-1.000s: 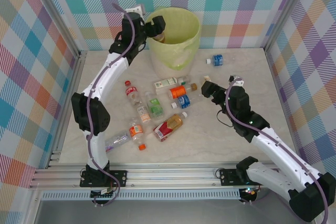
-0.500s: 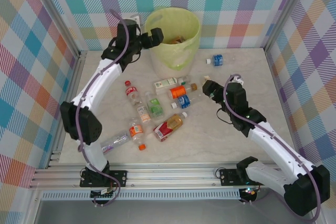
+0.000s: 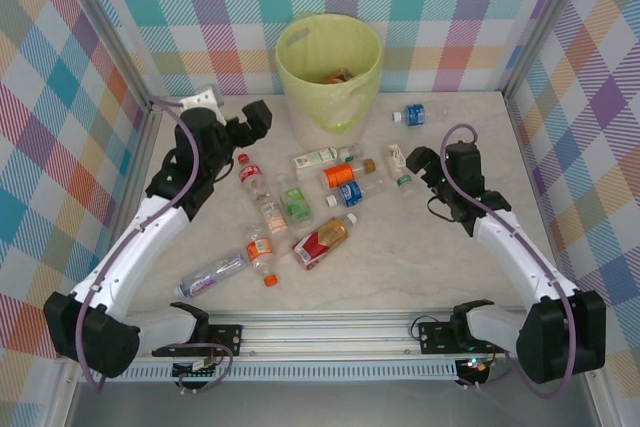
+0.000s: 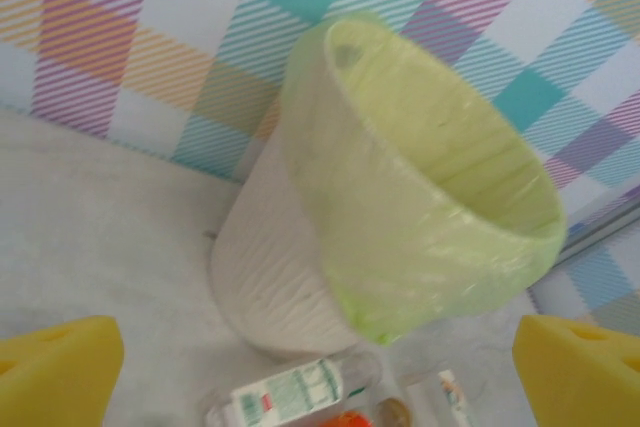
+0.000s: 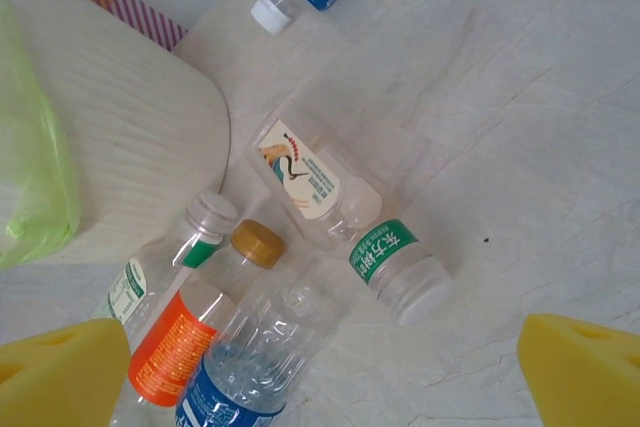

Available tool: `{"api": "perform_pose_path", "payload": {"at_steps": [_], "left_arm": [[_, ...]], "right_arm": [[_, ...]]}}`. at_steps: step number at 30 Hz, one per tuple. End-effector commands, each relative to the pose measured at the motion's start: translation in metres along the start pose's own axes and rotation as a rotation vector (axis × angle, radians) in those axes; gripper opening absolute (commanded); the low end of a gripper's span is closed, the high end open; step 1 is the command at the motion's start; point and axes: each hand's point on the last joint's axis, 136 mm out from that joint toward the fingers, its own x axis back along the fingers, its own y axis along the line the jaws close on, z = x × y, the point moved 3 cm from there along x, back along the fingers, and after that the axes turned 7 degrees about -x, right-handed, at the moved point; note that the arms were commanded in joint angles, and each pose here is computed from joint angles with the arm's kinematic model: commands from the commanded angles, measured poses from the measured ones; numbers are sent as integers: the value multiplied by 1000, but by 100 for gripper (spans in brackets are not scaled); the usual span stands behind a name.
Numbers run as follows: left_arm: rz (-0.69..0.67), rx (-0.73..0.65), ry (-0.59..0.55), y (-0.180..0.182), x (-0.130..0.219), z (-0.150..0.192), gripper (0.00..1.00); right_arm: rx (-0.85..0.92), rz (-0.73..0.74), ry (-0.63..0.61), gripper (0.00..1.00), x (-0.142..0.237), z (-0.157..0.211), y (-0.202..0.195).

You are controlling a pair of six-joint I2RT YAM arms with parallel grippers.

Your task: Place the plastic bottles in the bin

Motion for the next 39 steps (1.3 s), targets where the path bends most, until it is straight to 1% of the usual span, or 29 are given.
{"api": "perform_pose_path", "payload": {"at_steps": [1, 4, 7, 11, 15, 18, 27, 30, 35, 39], "left_arm": [[-123, 10, 33, 31, 6, 23, 100], [-215, -4, 98, 53, 9, 46, 100], [-250, 12, 150, 69, 11, 74, 100], [-302, 86, 179, 89, 12, 102, 100], [-300, 104, 195, 94, 13, 106, 100], [-314, 90, 198, 98, 15, 104, 100], [-332, 111, 201, 113, 20, 111, 100], [-338, 116, 202, 118, 21, 113, 100], [-363, 112, 208, 127, 23, 116, 100], [-375, 133, 212, 137, 21, 121, 100]], "right_arm": [[16, -7, -27, 100, -2, -16, 7], [8, -15, -19, 100, -20, -29, 0], [-10, -8, 69, 100, -39, -37, 0], [-55, 99, 168, 100, -69, -45, -2], [-74, 119, 231, 100, -103, -54, 8], [-118, 125, 242, 100, -128, -65, 19], [-398, 149, 227, 100, -200, -88, 36], [-461, 156, 219, 100, -223, -94, 39], [-549, 269, 150, 100, -246, -104, 25], [-608, 325, 111, 100, -265, -108, 16]]}}
